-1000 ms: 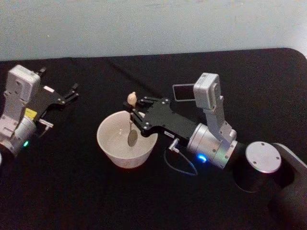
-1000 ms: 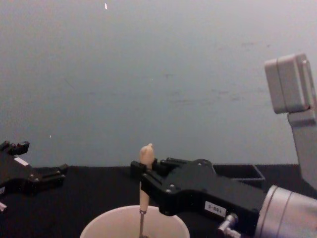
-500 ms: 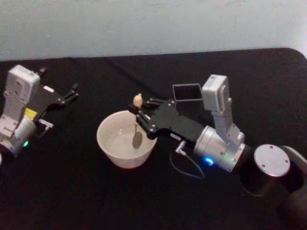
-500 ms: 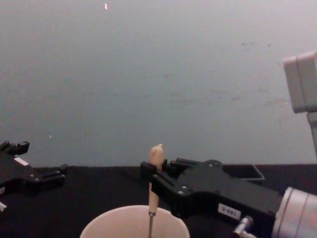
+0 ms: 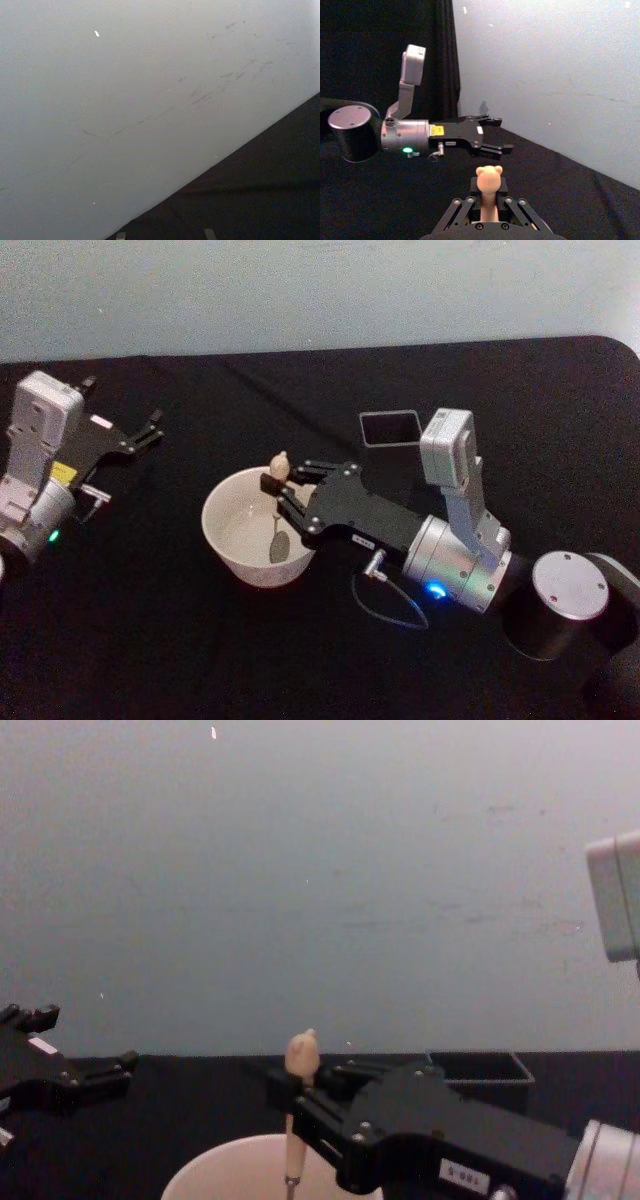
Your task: Pick up the stirring spoon with one hand, stir inside the cup, then place it back in its original position.
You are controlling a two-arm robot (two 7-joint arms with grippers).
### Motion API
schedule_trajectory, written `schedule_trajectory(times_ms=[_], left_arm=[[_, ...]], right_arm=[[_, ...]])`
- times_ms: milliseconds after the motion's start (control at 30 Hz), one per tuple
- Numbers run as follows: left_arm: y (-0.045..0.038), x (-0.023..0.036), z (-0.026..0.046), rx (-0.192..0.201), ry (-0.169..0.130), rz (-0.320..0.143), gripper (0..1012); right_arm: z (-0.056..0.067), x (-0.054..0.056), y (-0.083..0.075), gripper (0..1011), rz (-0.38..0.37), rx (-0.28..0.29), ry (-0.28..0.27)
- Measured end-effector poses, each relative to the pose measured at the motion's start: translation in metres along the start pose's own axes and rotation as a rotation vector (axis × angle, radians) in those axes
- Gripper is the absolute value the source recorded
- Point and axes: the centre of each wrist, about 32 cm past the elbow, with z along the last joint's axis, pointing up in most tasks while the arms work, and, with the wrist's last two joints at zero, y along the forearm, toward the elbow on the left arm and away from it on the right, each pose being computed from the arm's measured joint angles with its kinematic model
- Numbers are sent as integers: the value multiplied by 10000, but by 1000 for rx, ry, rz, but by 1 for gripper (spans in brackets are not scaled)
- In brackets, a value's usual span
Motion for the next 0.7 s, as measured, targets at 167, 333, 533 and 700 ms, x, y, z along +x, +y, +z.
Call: schedule_trajectory(times_ms=[167, 333, 533, 700], left_arm=[[0, 0, 0, 0, 0, 0, 1001], [0, 0, 0, 0, 0, 0, 1001], [0, 0, 0, 0, 0, 0, 1001], [0, 0, 0, 0, 0, 0, 1001]], right_arm=[[-8, -42, 30, 173, 20, -1, 2], [-26, -64, 80, 173, 32, -5, 1], [-46, -54, 155, 173, 36, -8, -3], [-55, -23, 221, 173, 22, -6, -10]])
